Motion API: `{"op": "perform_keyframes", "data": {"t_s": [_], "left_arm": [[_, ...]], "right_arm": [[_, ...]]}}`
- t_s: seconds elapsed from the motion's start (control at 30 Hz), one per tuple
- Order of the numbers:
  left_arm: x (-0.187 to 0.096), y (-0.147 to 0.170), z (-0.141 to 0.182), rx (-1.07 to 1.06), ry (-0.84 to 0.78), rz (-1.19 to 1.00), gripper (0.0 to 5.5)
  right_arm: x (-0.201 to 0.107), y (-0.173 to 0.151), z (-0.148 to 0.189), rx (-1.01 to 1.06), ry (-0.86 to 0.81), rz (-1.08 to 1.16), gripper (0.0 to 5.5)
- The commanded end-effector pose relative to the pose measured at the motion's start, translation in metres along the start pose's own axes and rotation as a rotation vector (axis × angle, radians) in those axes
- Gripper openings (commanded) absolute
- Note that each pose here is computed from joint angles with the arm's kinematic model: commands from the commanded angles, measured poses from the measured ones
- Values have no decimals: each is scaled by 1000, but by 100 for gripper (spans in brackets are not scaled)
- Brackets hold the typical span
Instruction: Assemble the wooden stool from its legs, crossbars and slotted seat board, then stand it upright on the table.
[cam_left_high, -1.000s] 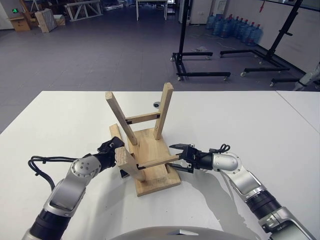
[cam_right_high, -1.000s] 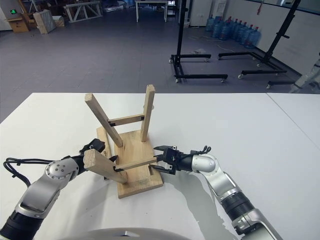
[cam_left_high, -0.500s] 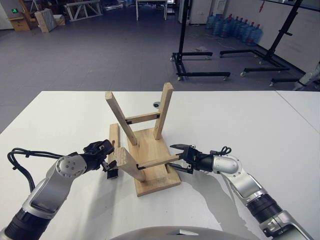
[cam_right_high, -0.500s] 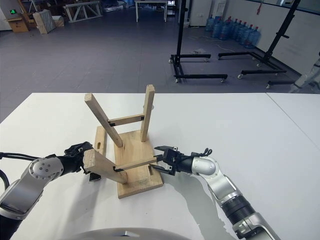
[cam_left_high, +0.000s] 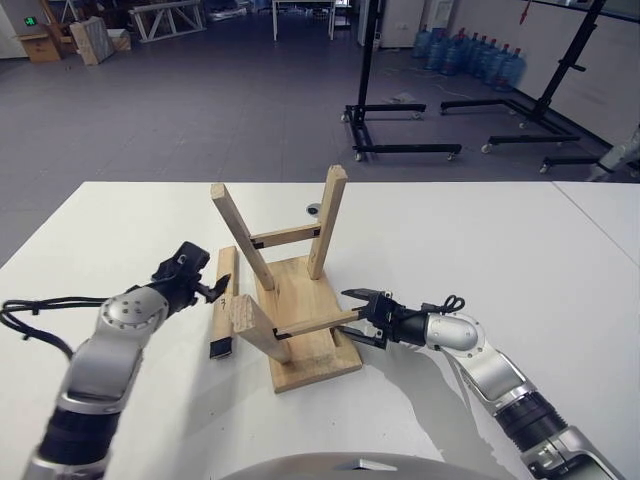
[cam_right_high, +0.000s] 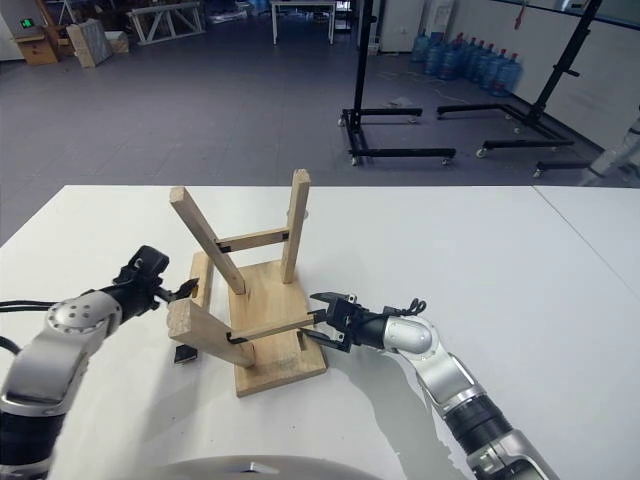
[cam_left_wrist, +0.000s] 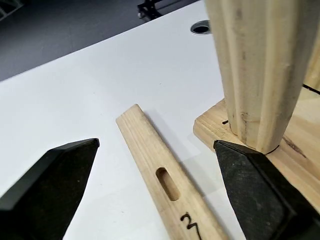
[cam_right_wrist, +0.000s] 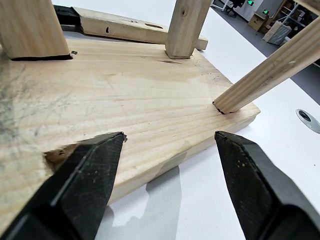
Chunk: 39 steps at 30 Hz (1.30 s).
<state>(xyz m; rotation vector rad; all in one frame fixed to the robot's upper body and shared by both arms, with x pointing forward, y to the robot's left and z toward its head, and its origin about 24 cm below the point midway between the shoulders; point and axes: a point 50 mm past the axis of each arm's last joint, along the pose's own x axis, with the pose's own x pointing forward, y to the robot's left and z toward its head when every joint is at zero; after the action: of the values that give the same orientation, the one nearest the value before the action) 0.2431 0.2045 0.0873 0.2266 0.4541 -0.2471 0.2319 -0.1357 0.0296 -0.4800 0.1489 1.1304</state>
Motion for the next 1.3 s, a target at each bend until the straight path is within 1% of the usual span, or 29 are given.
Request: {"op": "perform_keyframes", "data": {"t_s": [0.03, 0.1, 0.3, 0.43, 0.6, 0.8, 1.07, 1.17, 1.3], "left_arm": [[1, -10, -10, -114, 56, 103, 421], [-1, -13, -18, -74, 99, 147, 421], [-6, -29, -35, -5, 201, 148, 421], [-12, -37, -50, -56, 291, 122, 421], [-19, -29, -63, -94, 347, 138, 421], [-22, -31, -75, -199, 341, 97, 323], [-20, -23, -100, -202, 396, 103, 208], [-20, -21, -101, -204, 392, 114, 207], [-11, -18, -91, -256, 271, 126, 206]], "right_arm": [[-9, 29, -41, 94, 233, 80, 334], [-8, 30, -41, 94, 233, 79, 334], [-5, 34, -42, 102, 229, 79, 334], [-5, 35, -42, 114, 227, 68, 334], [-3, 39, -41, 133, 220, 60, 334], [-4, 36, -41, 125, 224, 63, 334], [-3, 34, -39, 123, 212, 66, 334], [-4, 33, -39, 122, 216, 66, 334], [-4, 31, -41, 116, 221, 61, 334]]}}
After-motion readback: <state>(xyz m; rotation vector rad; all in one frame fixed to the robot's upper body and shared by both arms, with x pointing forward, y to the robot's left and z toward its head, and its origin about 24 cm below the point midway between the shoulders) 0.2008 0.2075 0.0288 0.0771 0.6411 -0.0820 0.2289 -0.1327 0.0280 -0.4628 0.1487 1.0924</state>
